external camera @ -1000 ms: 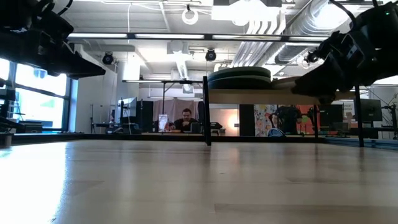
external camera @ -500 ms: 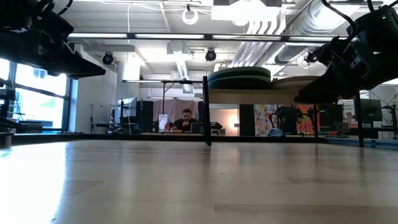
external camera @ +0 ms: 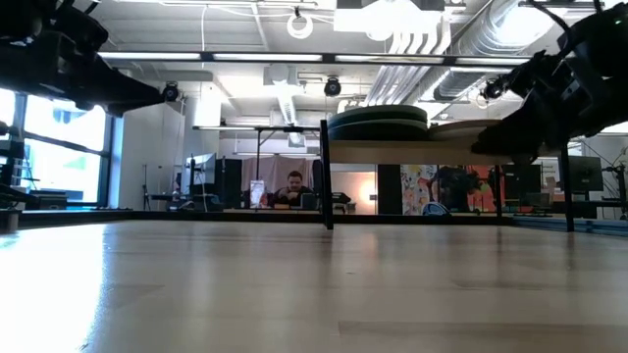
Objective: Place and stack plates onto a shelf
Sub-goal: Return to Home Position
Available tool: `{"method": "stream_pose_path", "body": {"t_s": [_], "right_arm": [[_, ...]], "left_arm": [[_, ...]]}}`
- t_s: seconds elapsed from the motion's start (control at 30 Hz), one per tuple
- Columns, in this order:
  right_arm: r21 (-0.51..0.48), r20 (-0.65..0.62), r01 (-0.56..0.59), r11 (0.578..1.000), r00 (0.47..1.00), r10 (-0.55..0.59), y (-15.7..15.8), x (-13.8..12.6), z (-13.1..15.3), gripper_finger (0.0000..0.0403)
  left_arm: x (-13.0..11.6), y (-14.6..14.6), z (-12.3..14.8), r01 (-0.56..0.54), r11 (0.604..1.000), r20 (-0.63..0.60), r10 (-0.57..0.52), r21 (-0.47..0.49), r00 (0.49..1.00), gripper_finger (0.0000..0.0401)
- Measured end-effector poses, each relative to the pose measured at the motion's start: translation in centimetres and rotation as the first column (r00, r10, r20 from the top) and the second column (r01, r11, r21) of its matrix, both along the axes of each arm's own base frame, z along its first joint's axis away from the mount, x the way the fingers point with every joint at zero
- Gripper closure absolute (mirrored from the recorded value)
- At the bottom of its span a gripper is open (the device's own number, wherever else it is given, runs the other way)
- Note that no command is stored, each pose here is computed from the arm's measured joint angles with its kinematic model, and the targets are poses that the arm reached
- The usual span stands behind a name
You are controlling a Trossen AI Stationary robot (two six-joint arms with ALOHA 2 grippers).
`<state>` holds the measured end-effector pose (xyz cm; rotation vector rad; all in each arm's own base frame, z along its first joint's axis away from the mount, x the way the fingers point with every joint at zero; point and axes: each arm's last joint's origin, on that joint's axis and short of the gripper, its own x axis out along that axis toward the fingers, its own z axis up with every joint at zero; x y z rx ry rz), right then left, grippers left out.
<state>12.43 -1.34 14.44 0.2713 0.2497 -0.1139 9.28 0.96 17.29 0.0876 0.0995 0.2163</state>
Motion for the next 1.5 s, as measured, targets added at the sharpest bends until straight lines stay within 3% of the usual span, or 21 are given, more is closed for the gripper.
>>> {"method": "stream_pose_path", "body": {"t_s": [0.6,1.07,1.5], "right_arm": [[-0.041,0.358,0.008,0.999,0.934,0.008,0.3,-2.9,3.3,0.0275],[-0.032,0.278,0.005,0.999,0.961,0.005,0.3,-2.7,2.4,0.0275],[-0.032,0.277,0.005,0.999,0.961,0.005,0.3,-2.7,2.4,0.0275]], "left_arm": [[-0.1,0.0,0.1,0.0,1.0,0.011,0.0,0.0,1.0,0.0295],[-0.1,0.0,0.1,-0.001,1.0,0.011,0.001,0.0,1.0,0.0295],[-0.1,0.0,0.1,-0.001,1.0,0.01,0.001,0.0,1.0,0.0295]]}}
